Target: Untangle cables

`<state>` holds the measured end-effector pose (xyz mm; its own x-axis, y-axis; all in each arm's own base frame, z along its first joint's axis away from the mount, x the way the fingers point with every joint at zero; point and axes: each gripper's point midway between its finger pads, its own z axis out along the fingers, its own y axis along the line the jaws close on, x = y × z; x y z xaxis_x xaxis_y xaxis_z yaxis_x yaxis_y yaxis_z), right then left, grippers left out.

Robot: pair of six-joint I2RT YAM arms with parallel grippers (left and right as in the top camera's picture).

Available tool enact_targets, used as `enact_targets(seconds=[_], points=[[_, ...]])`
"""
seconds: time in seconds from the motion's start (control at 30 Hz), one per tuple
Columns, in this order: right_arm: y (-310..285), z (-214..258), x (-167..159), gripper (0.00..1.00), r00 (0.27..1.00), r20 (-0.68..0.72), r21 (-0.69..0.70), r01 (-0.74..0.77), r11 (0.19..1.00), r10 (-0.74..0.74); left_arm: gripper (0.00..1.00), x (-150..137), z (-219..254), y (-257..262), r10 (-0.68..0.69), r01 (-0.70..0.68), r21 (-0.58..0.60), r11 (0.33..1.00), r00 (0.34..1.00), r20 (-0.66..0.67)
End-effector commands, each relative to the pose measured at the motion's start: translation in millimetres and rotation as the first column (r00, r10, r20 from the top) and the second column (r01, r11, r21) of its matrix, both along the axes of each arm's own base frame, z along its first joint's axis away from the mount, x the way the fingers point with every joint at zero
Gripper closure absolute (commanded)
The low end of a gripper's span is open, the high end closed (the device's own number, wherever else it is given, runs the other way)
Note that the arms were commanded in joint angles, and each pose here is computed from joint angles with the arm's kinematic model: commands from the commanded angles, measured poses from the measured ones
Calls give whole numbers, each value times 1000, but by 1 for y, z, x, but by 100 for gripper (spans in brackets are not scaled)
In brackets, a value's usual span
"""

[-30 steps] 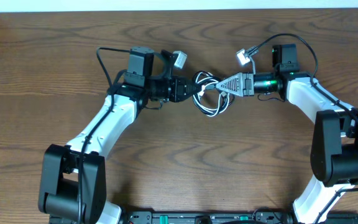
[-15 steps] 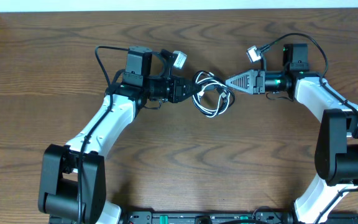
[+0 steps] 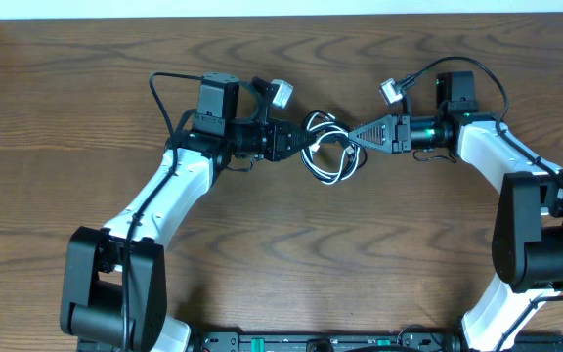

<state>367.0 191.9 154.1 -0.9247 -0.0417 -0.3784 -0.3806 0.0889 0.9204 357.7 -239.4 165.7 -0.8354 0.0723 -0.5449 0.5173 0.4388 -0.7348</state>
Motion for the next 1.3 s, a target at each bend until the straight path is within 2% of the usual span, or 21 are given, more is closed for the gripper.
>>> enact_targets(seconds=[0.0,0.07,0.17,0.27,0.4,0.47,0.53,0.6,0.7,0.83,0.87,1.1,1.27], points=[[6,12,-3,88,998,58,10,-24,1000,24,92,4,11,0,1,-1,-19,1000,1000,15],[10,11,-5,94,996,84,9,-38,999,37,92,4,11,0,4,-4,-21,1000,1000,8],[17,3,-5,94,994,103,-40,-32,999,36,93,4,11,0,12,-12,-24,1000,1000,-11],[20,-16,2,93,994,109,-153,13,988,4,93,4,11,0,16,-17,-26,1000,1000,-22],[22,-37,7,75,990,142,-276,52,960,-13,92,4,11,0,25,-26,-30,999,999,-43],[20,-45,11,56,986,163,-321,74,944,-22,92,4,11,0,26,-28,-31,999,999,-47],[19,-43,13,48,984,174,-314,80,946,-25,92,4,11,0,27,-28,-31,999,999,-47],[19,-26,11,44,983,186,-223,49,974,-7,92,4,11,0,27,-28,-31,999,999,-47],[11,-4,8,45,977,212,-97,12,995,9,93,4,11,0,27,-28,-31,999,999,-47],[-8,-6,16,61,981,189,-106,64,992,-43,93,4,11,0,28,-30,-32,999,998,-50],[-11,-8,17,62,982,181,-114,72,991,-51,92,4,11,0,28,-29,-32,999,998,-51],[-2,-11,9,61,989,147,-122,46,991,-28,92,4,11,0,31,-33,-33,999,998,-57],[13,-13,-3,67,993,117,-125,-1,992,16,93,4,11,0,35,-37,-35,999,997,-67]])
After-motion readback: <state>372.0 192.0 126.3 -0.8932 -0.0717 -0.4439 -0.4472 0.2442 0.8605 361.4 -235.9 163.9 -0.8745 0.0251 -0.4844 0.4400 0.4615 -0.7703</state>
